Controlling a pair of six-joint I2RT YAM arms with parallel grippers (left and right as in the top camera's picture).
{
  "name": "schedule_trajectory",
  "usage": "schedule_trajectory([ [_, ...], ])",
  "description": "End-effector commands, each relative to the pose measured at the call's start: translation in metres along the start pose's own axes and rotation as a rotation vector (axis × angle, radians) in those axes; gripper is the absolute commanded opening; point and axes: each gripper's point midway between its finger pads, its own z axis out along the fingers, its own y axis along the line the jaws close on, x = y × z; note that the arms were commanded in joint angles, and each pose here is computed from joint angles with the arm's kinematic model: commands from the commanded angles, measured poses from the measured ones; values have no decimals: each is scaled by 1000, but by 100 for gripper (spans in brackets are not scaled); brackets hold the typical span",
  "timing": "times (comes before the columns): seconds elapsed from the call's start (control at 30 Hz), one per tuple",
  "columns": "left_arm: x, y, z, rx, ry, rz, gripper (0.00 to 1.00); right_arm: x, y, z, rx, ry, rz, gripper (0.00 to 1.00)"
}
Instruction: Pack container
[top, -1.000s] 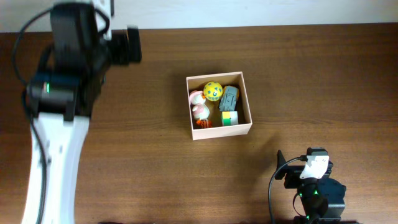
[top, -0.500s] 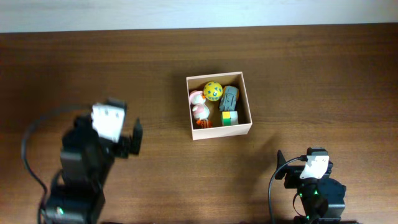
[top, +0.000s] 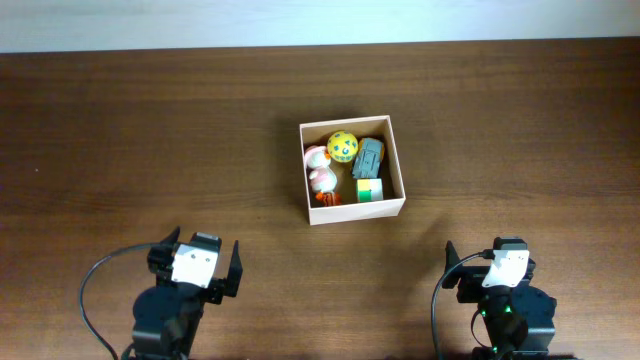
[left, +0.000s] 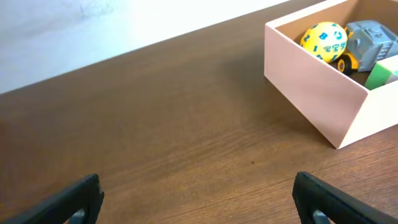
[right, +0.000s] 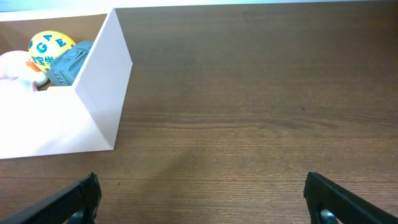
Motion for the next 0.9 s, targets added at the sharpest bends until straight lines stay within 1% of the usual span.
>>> schedule_trajectory([
  [0.0, 6, -6, 0, 15, -34, 14, 99, 1, 0, 1, 0, -6, -5, 99],
  [0.37, 23, -11, 3, 17, -74, 13, 99, 1, 0, 1, 0, -6, -5, 99],
  [0.87, 23, -11, 3, 13, -76, 13, 99, 1, 0, 1, 0, -6, -5, 99],
])
